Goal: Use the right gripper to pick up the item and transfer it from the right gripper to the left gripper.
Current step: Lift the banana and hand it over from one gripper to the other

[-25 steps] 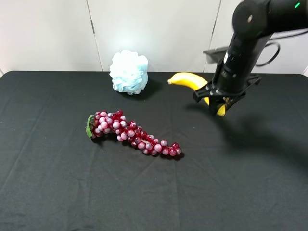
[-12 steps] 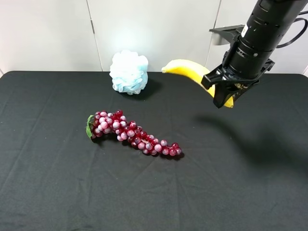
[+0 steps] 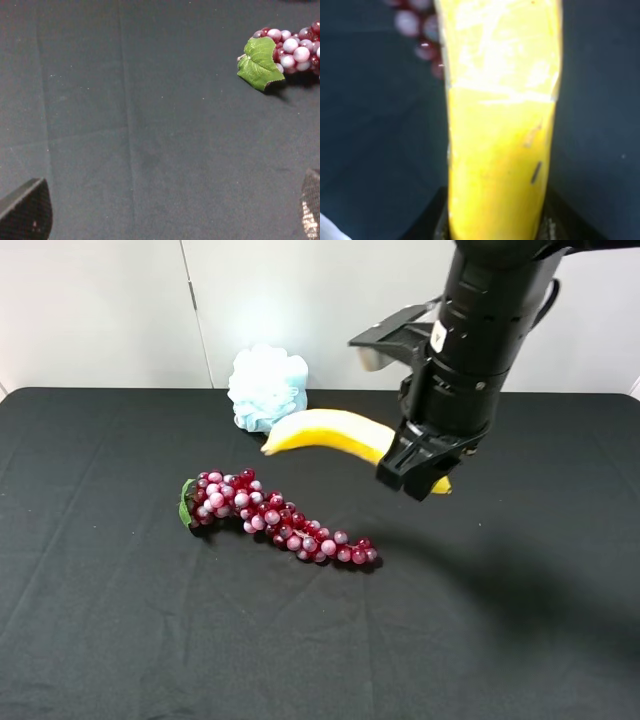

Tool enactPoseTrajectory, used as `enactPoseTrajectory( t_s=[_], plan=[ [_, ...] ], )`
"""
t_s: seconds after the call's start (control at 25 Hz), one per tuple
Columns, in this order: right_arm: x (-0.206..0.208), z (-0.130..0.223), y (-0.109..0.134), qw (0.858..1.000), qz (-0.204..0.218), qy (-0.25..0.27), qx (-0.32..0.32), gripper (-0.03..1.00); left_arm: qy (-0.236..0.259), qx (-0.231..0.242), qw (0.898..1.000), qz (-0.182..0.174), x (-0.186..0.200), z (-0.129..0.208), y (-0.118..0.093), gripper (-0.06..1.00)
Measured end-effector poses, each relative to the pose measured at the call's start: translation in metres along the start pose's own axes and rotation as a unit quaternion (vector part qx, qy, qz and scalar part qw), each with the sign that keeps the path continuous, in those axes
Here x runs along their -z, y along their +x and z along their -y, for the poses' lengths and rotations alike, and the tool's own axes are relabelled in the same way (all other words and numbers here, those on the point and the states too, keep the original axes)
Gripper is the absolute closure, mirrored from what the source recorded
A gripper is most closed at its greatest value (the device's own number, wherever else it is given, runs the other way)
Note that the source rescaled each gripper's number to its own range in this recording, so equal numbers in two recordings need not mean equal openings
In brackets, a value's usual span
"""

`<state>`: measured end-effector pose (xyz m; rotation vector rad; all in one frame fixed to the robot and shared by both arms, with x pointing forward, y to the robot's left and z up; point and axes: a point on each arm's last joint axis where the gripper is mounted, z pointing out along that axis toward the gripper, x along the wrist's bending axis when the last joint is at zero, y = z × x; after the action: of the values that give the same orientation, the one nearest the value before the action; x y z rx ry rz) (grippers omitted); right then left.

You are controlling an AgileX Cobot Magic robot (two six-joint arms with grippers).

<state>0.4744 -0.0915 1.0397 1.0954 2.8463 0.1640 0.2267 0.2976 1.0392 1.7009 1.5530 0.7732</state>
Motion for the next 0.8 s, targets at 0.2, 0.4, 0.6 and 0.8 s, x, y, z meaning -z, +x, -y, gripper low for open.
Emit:
enactPoseTrajectory(
  t_s=[0.2, 0.4, 0.6, 0.8],
  plan=[
    [0.000, 0.000, 0.013, 0.997, -0.001, 0.004, 0.080, 0.96, 0.000, 0.000, 1.000, 0.000, 0.000, 0.000, 0.000, -0.04],
    [0.000, 0.000, 0.013, 0.991, 0.000, 0.008, 0.135, 0.96, 0.000, 0.000, 1.000, 0.000, 0.000, 0.000, 0.000, -0.04],
    [0.000, 0.000, 0.013, 0.984, 0.000, 0.008, 0.180, 0.96, 0.000, 0.001, 1.000, 0.003, 0.000, 0.000, 0.000, -0.04],
    [0.000, 0.000, 0.013, 0.983, 0.001, 0.008, 0.185, 0.96, -0.004, 0.002, 1.000, 0.024, 0.004, -0.002, -0.005, -0.04]
  ],
)
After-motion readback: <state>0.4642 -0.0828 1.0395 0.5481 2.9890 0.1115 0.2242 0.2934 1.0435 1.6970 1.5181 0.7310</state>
